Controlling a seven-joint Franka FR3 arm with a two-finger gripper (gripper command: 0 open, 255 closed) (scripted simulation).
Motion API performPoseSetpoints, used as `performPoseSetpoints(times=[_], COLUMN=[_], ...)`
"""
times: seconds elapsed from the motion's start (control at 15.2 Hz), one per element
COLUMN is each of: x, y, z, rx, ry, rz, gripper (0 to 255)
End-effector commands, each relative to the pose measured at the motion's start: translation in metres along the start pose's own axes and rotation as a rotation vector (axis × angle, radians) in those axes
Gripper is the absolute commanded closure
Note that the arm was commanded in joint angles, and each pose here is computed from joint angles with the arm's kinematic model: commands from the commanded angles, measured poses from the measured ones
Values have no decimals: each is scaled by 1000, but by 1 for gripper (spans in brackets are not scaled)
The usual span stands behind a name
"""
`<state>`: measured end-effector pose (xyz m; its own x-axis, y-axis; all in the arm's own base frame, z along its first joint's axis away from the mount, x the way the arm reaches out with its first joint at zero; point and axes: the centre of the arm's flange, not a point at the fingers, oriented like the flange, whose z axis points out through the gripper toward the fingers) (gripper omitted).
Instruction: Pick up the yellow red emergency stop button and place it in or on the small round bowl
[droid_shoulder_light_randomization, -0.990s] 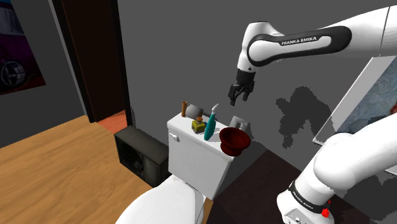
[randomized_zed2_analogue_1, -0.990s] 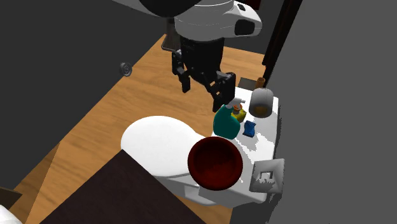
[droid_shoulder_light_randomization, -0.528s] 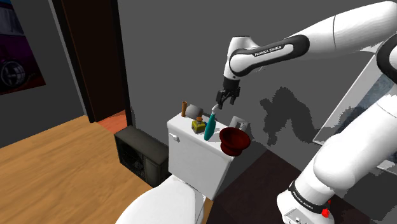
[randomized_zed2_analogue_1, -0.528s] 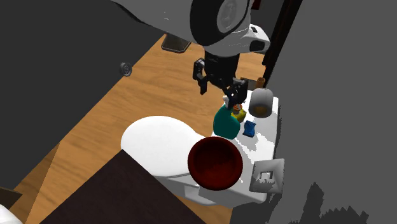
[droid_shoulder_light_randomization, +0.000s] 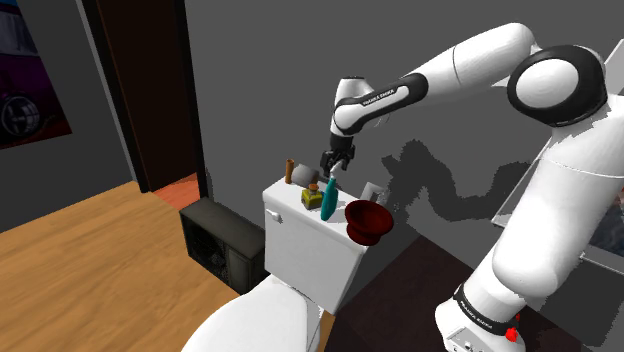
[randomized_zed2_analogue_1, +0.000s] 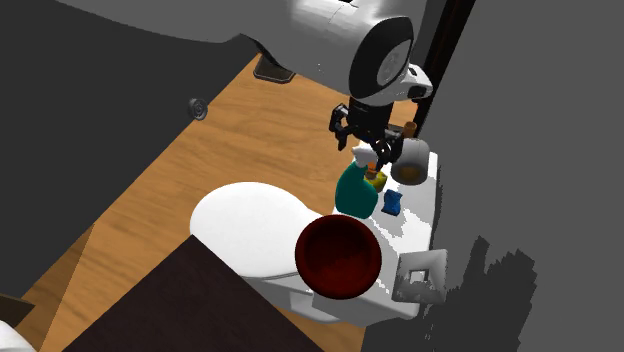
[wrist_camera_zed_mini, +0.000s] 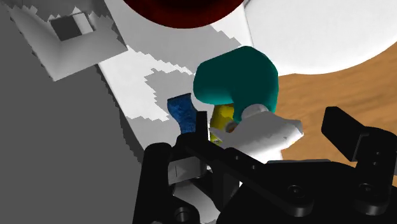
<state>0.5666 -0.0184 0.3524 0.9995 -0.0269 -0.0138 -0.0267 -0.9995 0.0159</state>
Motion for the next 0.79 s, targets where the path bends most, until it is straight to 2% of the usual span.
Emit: performPoseSetpoints(times=[0.0, 0.53, 0.73], x=[21, 101, 102], y=[-1, -2, -2], z=[15, 83, 95], rx=[1, 4, 4], ry=[3, 14, 14], rz=[-6, -26, -27], gripper=[0, 0, 0])
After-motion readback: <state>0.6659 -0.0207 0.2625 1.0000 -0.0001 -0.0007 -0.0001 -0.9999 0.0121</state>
